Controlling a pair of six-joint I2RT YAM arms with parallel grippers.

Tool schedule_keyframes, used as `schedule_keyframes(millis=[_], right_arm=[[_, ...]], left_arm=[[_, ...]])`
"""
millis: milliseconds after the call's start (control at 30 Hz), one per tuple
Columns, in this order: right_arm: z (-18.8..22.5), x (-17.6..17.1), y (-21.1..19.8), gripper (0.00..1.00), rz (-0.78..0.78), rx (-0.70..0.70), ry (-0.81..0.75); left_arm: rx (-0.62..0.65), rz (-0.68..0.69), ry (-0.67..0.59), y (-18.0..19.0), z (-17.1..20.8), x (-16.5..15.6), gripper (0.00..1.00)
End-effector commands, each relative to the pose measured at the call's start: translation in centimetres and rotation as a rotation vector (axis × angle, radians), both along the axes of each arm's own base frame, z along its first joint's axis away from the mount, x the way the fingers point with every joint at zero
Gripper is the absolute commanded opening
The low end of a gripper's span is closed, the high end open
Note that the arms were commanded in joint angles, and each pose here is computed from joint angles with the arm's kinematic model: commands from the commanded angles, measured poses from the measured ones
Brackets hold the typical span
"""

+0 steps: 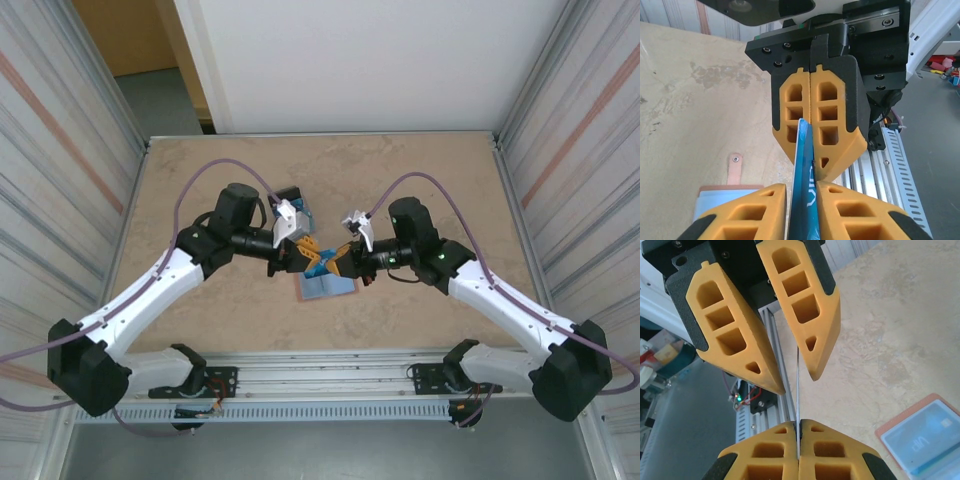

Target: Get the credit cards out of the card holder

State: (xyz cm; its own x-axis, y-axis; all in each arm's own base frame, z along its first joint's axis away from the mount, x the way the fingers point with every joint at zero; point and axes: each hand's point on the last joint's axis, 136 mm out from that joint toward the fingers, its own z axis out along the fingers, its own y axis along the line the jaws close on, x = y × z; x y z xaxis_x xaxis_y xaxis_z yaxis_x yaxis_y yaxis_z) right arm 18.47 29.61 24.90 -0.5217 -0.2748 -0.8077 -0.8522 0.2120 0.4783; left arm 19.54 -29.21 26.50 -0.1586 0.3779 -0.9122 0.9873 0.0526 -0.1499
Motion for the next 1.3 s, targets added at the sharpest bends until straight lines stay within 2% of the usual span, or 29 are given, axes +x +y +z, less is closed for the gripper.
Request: schedule_keyframes(millis=[0,67,133,267,333,367,400,467,567,633,733,967,1000,1133,1167,1267], right_arm=[[1.3,-0.1,0.4,0.0,0.029,0.016,-0.041],[1.2,-0.2,0.4,0.0,0.032,0.016,-0.039],[1.2,0.0,0.4,0.0,0.027,0.015,-0.041],[1.0,0.3,0.4,0.01,0.008,0.006,-0.042],[0.8,0.8,0.2,0.14,-0.024,-0.008,-0.047],[0.6,1.1,0.1,0.27,-0.042,-0.017,-0.046],[0.4,1.5,-0.2,0.46,-0.067,-0.026,-0.045],[0.1,2.1,-0.6,0.58,-0.113,-0.042,-0.041],[-0.6,3.2,-1.4,0.67,-0.192,-0.073,-0.039],[-0.9,3.8,-1.8,0.71,-0.231,-0.085,-0.036],[-1.2,4.6,-2.3,0.78,-0.291,-0.104,-0.029],[-2.2,6.9,-4.0,0.88,-0.474,-0.184,-0.013],[-2.3,7.2,-4.2,0.92,-0.497,-0.195,-0.011],[-3.0,8.3,-5.3,0.94,-0.606,-0.252,0.005],[-3.2,8.6,-5.6,0.98,-0.63,-0.264,0.01],[-3.6,9.2,-6.3,0.99,-0.693,-0.295,0.021]], left_arm=[[-0.019,-0.057,0.005,-0.3,0.8,-0.8,0.19],[-0.01,-0.067,0.014,-0.4,0.4,-0.9,0.13],[0.003,-0.078,0.024,-0.6,0.0,-1.1,0.01],[0.02,-0.087,0.034,-0.9,-0.7,-1.0,0.0],[0.026,-0.081,0.015,-0.9,-0.8,-0.8,0.0],[0.035,-0.067,-0.001,-0.8,-1.0,-0.4,0.0],[0.047,-0.038,-0.021,-0.7,-1.2,0.3,0.0],[0.074,0.058,-0.053,-0.2,-1.4,2.5,0.0],[0.138,0.271,-0.089,1.2,-2.0,7.2,0.0],[0.144,0.343,-0.113,2.2,-2.1,9.4,0.0],[0.155,0.381,-0.16,3.5,-2.4,12.0,0.0],[0.279,0.379,-0.336,5.4,-3.6,17.3,0.0],[0.283,0.376,-0.342,5.6,-3.8,17.9,0.0],[0.263,0.357,-0.351,6.1,-4.1,20.1,0.0],[0.267,0.357,-0.357,6.2,-4.4,20.8,0.0],[0.282,0.341,-0.354,6.3,-5.5,21.9,0.0]])
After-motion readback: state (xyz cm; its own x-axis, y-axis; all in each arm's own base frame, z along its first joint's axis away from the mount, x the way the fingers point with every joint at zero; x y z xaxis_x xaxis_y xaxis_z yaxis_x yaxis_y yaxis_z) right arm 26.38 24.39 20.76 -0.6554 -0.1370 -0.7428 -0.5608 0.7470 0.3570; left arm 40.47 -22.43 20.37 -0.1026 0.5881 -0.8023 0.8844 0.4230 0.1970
